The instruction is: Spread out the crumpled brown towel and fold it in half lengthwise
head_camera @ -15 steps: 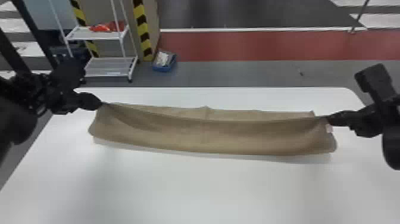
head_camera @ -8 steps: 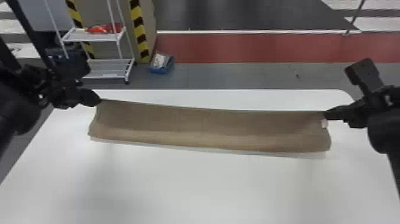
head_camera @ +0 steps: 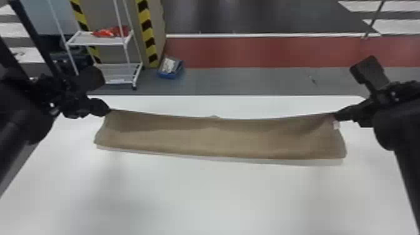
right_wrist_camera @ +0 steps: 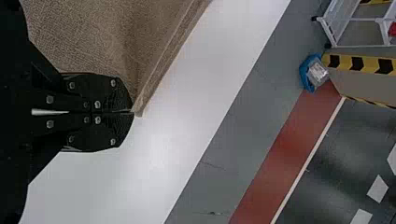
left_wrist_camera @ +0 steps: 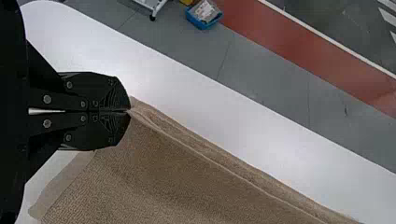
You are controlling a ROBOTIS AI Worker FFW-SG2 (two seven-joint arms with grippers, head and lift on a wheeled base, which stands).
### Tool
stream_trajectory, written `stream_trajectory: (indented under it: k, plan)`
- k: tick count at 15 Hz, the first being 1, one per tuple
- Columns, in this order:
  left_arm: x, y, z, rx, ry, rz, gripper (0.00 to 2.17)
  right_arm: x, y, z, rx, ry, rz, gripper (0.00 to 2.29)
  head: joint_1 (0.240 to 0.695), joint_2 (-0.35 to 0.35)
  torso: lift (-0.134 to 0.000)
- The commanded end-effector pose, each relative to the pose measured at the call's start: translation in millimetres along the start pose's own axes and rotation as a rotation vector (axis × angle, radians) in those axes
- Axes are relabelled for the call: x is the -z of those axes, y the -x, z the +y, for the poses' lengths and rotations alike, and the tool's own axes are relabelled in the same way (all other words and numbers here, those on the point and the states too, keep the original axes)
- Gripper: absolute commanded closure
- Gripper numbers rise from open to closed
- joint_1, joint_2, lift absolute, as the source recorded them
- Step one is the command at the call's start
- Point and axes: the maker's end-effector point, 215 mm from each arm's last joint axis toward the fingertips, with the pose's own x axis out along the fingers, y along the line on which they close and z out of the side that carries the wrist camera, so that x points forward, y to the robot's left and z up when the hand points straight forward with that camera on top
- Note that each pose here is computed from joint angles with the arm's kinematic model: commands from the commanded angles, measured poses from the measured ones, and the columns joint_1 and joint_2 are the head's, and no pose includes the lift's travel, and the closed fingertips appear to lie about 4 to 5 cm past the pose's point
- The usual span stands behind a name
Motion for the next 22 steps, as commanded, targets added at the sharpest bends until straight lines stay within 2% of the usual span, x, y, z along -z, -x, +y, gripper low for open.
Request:
stream_trajectory:
  k: [1, 8, 12, 19, 22]
  plan:
    - [-1.9, -0.2, 2.8, -0.007, -0.003, 0.0, 1.61, -4.5, -2.7, -3.4, 0.008, 0.024, 0.003, 1.45, 0.669, 0.03, -0.125]
    - [-15.5, -8.6, 3.6, -0.01, -0.029, -0.004, 1.61, 5.8, -15.5, -5.6, 0.032, 0.098, 0.055, 1.45, 0.662, 0.018, -0.125]
    - [-13.1, -8.4, 5.4, -0.018, -0.027, 0.001, 1.61, -1.7, -21.9, -3.1, 0.042, 0.152, 0.059, 1.45, 0.666, 0.014, -0.125]
    - [-10.4, -8.5, 13.1, -0.044, -0.03, 0.014, 1.61, -2.2, -25.8, -1.4, 0.041, 0.161, 0.061, 1.45, 0.662, 0.025, -0.125]
    - [-13.3, -12.6, 12.6, -0.056, -0.054, 0.024, 1.61, -0.3, -28.1, -5.7, 0.051, 0.175, 0.071, 1.45, 0.66, 0.025, -0.125]
